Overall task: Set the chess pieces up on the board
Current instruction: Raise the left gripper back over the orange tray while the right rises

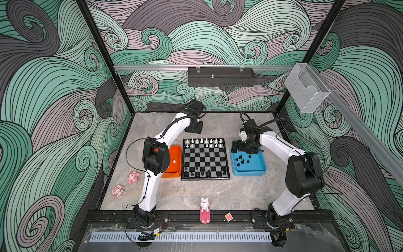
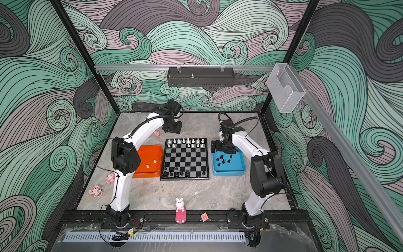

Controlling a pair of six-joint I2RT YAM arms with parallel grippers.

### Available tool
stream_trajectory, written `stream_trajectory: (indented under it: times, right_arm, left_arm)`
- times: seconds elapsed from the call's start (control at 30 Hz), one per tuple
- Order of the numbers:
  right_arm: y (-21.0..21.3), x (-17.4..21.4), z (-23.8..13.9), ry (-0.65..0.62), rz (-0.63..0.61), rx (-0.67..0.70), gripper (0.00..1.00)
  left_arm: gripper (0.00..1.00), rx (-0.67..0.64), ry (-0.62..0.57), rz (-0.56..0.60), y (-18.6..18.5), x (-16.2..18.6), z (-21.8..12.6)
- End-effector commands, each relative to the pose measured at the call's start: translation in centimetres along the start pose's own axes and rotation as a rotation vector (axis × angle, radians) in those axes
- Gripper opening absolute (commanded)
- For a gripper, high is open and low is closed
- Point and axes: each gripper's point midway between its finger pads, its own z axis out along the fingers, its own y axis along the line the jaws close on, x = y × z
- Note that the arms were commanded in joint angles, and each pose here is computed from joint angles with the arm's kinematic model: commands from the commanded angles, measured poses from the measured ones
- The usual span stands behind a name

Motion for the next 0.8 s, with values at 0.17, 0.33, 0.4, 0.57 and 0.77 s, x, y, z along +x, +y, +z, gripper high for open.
stream_trajectory:
  times: [0.17, 0.33, 0.4, 0.57, 0.77]
  right_arm:
    - [-1.5, -1.0, -2.1, -0.04, 0.018, 0.042, 1.0]
    - [-3.7, -1.7, -3.1, -0.063, 0.073, 0.061, 1.0]
    - [-4.5, -1.8, -3.3, -0.068, 0.099, 0.066, 0.99]
    - [-5.9, -1.4, -2.7, -0.046, 0.128, 0.078, 0.97]
    - [-5.3, -0.4, -0.6, 0.013, 0.13, 0.057, 0.9]
  left_arm:
    - [0.78, -0.097, -0.089, -0.012, 4.2, -0.2, -6.2]
    - [0.86, -0.06, -0.105, -0.14, 8.1, 0.7, -6.0]
    - [0.87, -0.039, -0.097, -0.206, 10.0, 1.4, -5.5]
    - [0.87, -0.049, -0.06, -0.294, 14.1, 2.9, -4.0]
    - [0.88, -0.063, -0.049, -0.342, 16.7, 3.7, -3.7]
